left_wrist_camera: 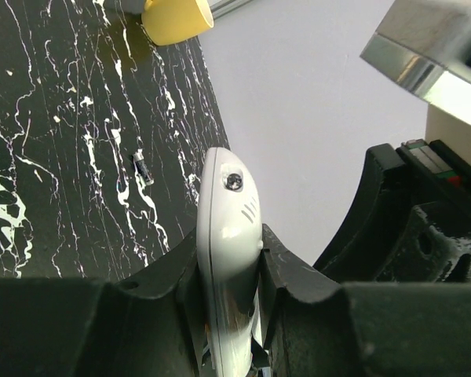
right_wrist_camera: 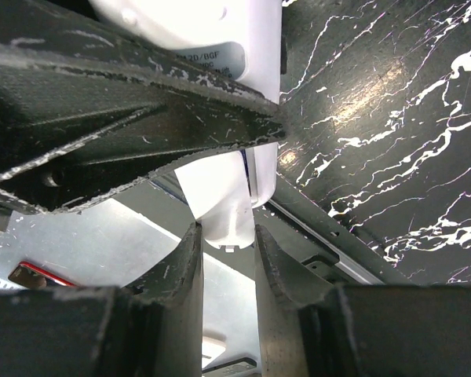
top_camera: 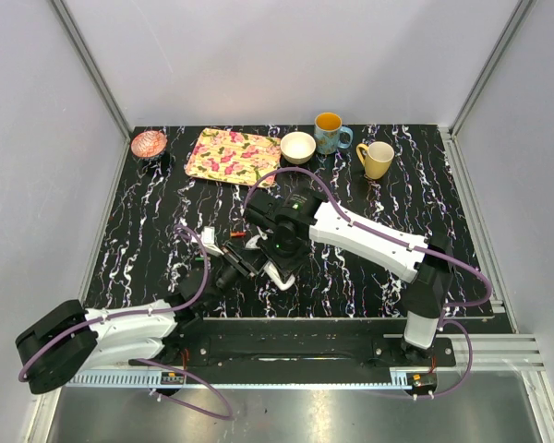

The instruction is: Load the batteries into the remote control

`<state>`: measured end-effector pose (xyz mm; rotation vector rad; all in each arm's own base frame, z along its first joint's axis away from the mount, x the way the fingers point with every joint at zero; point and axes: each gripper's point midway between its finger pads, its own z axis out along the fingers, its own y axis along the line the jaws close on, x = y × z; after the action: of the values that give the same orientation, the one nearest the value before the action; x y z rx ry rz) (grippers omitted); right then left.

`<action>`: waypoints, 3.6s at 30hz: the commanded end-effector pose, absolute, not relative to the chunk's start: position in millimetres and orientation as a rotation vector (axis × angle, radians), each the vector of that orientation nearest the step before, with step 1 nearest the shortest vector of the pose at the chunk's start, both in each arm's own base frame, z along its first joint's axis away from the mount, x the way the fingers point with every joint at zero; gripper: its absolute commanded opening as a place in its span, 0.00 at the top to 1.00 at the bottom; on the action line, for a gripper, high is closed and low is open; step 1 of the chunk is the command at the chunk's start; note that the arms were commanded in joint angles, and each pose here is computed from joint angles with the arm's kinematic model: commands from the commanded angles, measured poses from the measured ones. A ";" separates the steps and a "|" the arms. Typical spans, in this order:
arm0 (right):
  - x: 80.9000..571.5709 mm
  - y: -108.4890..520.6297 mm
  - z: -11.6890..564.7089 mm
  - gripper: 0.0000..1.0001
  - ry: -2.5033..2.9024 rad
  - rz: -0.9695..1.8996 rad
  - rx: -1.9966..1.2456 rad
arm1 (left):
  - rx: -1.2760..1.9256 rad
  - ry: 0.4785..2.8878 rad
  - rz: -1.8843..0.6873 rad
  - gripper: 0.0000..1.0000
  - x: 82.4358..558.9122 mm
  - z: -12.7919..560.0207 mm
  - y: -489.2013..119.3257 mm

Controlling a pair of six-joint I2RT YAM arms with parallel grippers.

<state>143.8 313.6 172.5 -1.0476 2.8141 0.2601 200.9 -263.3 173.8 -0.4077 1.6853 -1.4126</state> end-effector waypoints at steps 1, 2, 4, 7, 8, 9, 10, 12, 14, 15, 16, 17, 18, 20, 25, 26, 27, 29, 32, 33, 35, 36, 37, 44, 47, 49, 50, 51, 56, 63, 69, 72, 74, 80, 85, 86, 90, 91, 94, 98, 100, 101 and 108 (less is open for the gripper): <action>117.8 277.5 177.5 1.00 2.942 0.115 -1.111 | -0.408 1.556 -1.453 1.00 206.6 214.6 -263.1; 117.9 277.7 177.8 1.00 2.941 0.117 -1.111 | -0.407 1.556 -1.452 1.00 206.4 214.4 -262.8; 119.2 278.6 178.2 1.00 2.940 0.116 -1.108 | -0.402 1.553 -1.452 1.00 206.2 215.5 -262.9; 121.0 279.7 180.1 1.00 2.931 0.117 -1.104 | -0.395 1.557 -1.453 1.00 205.3 215.7 -263.4; 120.9 279.9 180.8 1.00 2.927 0.118 -1.105 | -0.393 1.557 -1.457 1.00 204.8 216.1 -263.7; 122.0 279.8 180.6 1.00 2.925 0.114 -1.104 | -0.389 1.558 -1.458 1.00 204.2 216.2 -264.1; 123.1 280.1 180.4 1.00 2.922 0.114 -1.106 | -0.387 1.558 -1.461 1.00 203.5 216.6 -264.5; 123.8 280.7 179.9 1.00 2.920 0.114 -1.105 | -0.382 1.554 -1.470 1.00 202.0 218.3 -265.9; 125.5 282.0 179.4 1.00 2.914 0.111 -1.105 | -0.379 1.546 -1.479 1.00 201.3 221.0 -267.2; 126.2 282.3 179.9 1.00 2.910 0.109 -1.106 | -0.373 1.543 -1.489 1.00 199.4 222.4 -268.1; 127.6 282.4 179.7 1.00 2.906 0.103 -1.104 | -0.370 1.535 -1.499 1.00 198.2 224.8 -268.6; 128.5 283.3 179.5 1.00 2.901 0.104 -1.100 | -0.369 1.525 -1.507 1.00 197.3 226.9 -268.2; 129.1 283.8 179.9 1.00 2.898 0.107 -1.096 | -0.366 1.522 -1.514 1.00 195.7 227.5 -268.5; 130.5 286.8 180.5 1.00 2.889 0.122 -1.086 | -0.366 1.512 -1.524 1.00 194.3 229.8 -268.3; 132.6 292.6 178.5 1.00 2.882 0.148 -1.058 | -0.359 1.473 -1.562 1.00 189.6 238.9 -266.8; 133.9 294.9 178.8 1.00 2.873 0.158 -1.050 | -0.358 1.462 -1.570 1.00 189.1 241.5 -266.7; 134.6 296.4 180.1 1.00 2.867 0.169 -1.043 | -0.355 1.460 -1.577 1.00 188.1 241.9 -267.1; 136.7 300.9 180.8 1.00 2.858 0.188 -1.028 | -0.351 1.455 -1.589 1.00 186.9 243.5 -268.3; 139.5 305.5 184.1 1.00 2.843 0.210 -1.013 | -0.342 1.459 -1.597 1.00 185.3 243.3 -270.6; 140.6 307.1 185.4 1.00 2.838 0.215 -1.011 | -0.337 1.461 -1.596 1.00 184.7 242.9 -271.1; 140.2 308.7 186.4 1.00 2.837 0.221 -1.011 | -0.333 1.465 -1.594 1.00 184.0 242.1 -271.6; 140.6 310.0 187.0 1.00 2.836 0.226 -1.011 | -0.326 1.466 -1.589 1.00 183.8 242.1 -272.0; 140.4 310.2 188.3 1.00 2.834 0.231 -1.011 | -0.326 1.470 -1.584 1.00 184.0 241.1 -271.9; 140.2 311.8 192.6 1.00 2.836 0.249 -1.014 | -0.300 1.487 -1.574 1.00 182.1 238.6 -275.9; 140.8 312.6 194.4 1.00 2.830 0.253 -1.019 | -0.285 1.494 -1.576 1.00 180.7 238.2 -278.6; 141.2 312.2 193.5 1.00 2.833 0.250 -1.018 | -0.284 1.489 -1.581 1.00 180.2 239.8 -278.8; 141.7 311.1 193.6 1.00 2.833 0.245 -1.015 | -0.285 1.488 -1.582 1.00 180.2 240.2 -278.7; 142.0 310.9 193.5 1.00 2.832 0.243 -1.016 | -0.283 1.486 -1.581 1.00 180.1 240.6 -278.5; 147.4 313.8 197.1 1.00 2.813 0.250 -0.996 | -0.267 1.485 -1.599 1.00 177.1 241.6 -281.0; 152.9 317.9 198.7 0.89 2.789 0.258 -0.981 | -0.275 1.471 -1.645 1.00 174.2 247.0 -282.5; 156.8 320.2 198.1 0.88 2.775 0.269 -0.973 | -0.279 1.455 -1.688 1.00 170.9 253.6 -283.9; 158.1 321.7 198.4 0.86 2.770 0.280 -0.972 | -0.287 1.450 -1.697 1.00 170.9 254.6 -283.5; 158.5 321.8 200.3 0.80 2.767 0.287 -0.969 | -0.298 1.463 -1.681 1.00 172.8 250.0 -283.0; 158.5 321.6 204.1 0.66 2.755 0.303 -0.948 | -0.316 1.516 -1.626 1.00 178.8 238.0 -284.2; 159.7 320.2 201.9 0.60 2.755 0.305 -0.923 | -0.313 1.524 -1.628 1.00 178.1 235.9 -285.3; 160.1 319.4 201.2 0.60 2.756 0.302 -0.921 | -0.314 1.526 -1.628 1.00 177.9 235.4 -285.1; 164.7 318.2 204.6 0.57 2.739 0.292 -0.894 | -0.321 1.525 -1.628 1.00 178.0 234.9 -283.7; 164.5 318.1 205.4 0.55 2.739 0.294 -0.889 | -0.322 1.529 -1.624 1.00 178.1 233.5 -283.4; 162.5 315.1 213.2 0.52 2.735 0.308 -0.884 | -0.333 1.534 -1.613 1.00 179.6 231.5 -282.2; 156.7 305.5 240.1 0.46 2.696 0.369 -0.837 | -0.372 1.540 -1.574 1.00 185.4 226.0 -276.1; 157.9 302.7 248.2 0.45 2.661 0.401 -0.787 | -0.394 1.543 -1.554 1.00 190.9 223.4 -270.9; 153.1 293.7 249.0 0.44 2.651 0.421 -0.766 | -0.402 1.536 -1.561 1.00 191.5 225.7 -268.0; 135.8 308.0 254.8 0.27 2.433 0.887 -0.657 | -0.348 1.567 -1.625 1.00 193.5 230.9 -257.8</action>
<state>136.5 284.5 232.1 -0.7491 2.6052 0.5695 201.2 -255.4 201.2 -0.4102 1.6143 -1.4920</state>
